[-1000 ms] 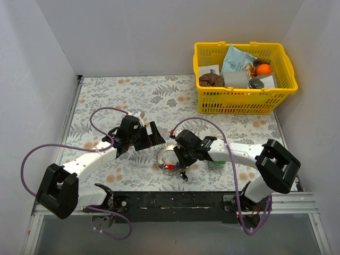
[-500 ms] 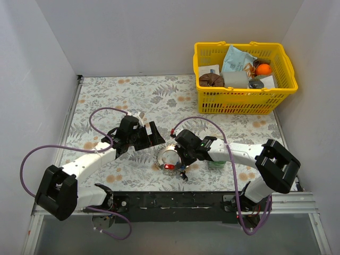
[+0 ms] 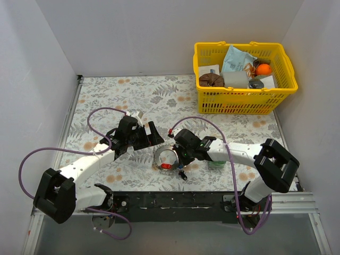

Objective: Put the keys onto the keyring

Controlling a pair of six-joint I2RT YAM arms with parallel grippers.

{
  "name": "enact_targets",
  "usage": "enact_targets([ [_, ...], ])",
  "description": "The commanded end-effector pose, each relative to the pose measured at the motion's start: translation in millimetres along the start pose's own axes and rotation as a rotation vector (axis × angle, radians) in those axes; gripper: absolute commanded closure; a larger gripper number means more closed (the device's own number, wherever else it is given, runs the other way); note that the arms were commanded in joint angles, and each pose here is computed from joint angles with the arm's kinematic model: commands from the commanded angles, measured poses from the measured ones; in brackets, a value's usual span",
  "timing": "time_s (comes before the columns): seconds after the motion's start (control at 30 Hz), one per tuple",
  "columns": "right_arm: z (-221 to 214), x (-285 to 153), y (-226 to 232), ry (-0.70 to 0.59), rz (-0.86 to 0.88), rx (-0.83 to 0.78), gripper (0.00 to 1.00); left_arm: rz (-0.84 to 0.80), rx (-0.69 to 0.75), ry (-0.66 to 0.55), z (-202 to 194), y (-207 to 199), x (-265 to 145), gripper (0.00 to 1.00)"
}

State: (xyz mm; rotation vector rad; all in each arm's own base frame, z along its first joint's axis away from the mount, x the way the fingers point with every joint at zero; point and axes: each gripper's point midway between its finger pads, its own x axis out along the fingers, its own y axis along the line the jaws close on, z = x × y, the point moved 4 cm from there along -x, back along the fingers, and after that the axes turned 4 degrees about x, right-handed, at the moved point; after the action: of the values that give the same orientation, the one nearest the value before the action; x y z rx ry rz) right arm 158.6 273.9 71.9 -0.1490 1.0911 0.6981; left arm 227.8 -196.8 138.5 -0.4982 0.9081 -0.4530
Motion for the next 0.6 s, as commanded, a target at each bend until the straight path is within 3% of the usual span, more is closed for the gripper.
enact_targets([
  [0.0, 11, -4, 9, -0.053, 0.067, -0.058, 0.99, -0.012, 0.037, -0.034, 5, -5, -8, 0.02],
  [0.33, 18, -16, 10, -0.148, 0.127, -0.145, 0.99, -0.029, 0.065, -0.051, 7, -7, -11, 0.02],
  [0.57, 13, -20, -8, -0.167, 0.175, -0.059, 0.99, -0.027, 0.062, -0.058, 9, -7, -13, 0.02],
])
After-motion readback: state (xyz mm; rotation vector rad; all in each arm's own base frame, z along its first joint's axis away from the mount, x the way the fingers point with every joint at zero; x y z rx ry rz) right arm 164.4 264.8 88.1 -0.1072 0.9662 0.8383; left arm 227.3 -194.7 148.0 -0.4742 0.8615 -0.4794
